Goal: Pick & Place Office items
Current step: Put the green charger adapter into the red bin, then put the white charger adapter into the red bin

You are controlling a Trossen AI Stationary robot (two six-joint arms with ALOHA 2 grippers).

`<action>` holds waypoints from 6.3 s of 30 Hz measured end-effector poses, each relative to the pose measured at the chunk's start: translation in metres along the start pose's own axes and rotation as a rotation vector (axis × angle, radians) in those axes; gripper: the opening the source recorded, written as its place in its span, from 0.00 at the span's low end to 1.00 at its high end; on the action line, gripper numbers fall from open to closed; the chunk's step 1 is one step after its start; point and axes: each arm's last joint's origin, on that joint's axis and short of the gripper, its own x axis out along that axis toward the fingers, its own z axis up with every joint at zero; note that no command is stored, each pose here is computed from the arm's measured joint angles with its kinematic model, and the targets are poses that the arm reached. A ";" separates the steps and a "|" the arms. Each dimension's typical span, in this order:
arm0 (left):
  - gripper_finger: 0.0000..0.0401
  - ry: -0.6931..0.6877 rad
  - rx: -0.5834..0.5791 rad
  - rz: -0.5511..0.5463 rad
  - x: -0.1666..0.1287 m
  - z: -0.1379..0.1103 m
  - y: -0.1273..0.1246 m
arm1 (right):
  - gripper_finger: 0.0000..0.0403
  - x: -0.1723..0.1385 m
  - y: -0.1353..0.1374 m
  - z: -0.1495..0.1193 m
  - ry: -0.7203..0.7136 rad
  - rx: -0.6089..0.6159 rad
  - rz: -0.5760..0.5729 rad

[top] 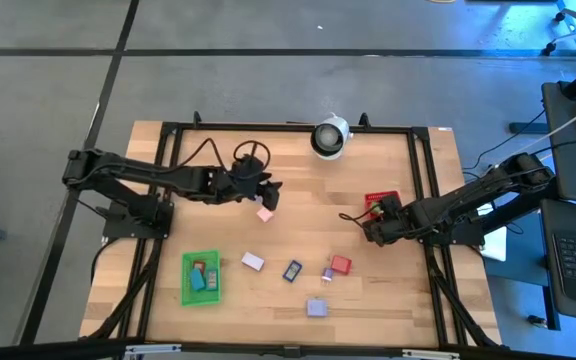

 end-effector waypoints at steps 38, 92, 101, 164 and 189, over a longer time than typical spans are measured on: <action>0.60 0.605 0.327 0.214 0.088 -0.118 0.019 | 0.68 -0.077 0.036 0.036 -0.046 -0.224 0.079; 0.48 -0.500 0.568 -0.035 0.002 0.031 -0.071 | 0.73 -0.183 0.091 0.117 -0.619 -0.068 0.624; 0.48 -0.471 0.546 -0.039 0.009 0.021 -0.074 | 0.84 -0.167 0.122 0.129 -0.583 -0.102 0.743; 0.65 -0.145 0.286 -0.017 0.023 -0.006 -0.053 | 0.31 -0.134 0.019 0.071 0.056 -0.301 0.210; 0.65 0.080 0.168 0.107 0.037 -0.008 -0.019 | 0.31 -0.026 -0.005 0.025 0.195 -0.028 0.047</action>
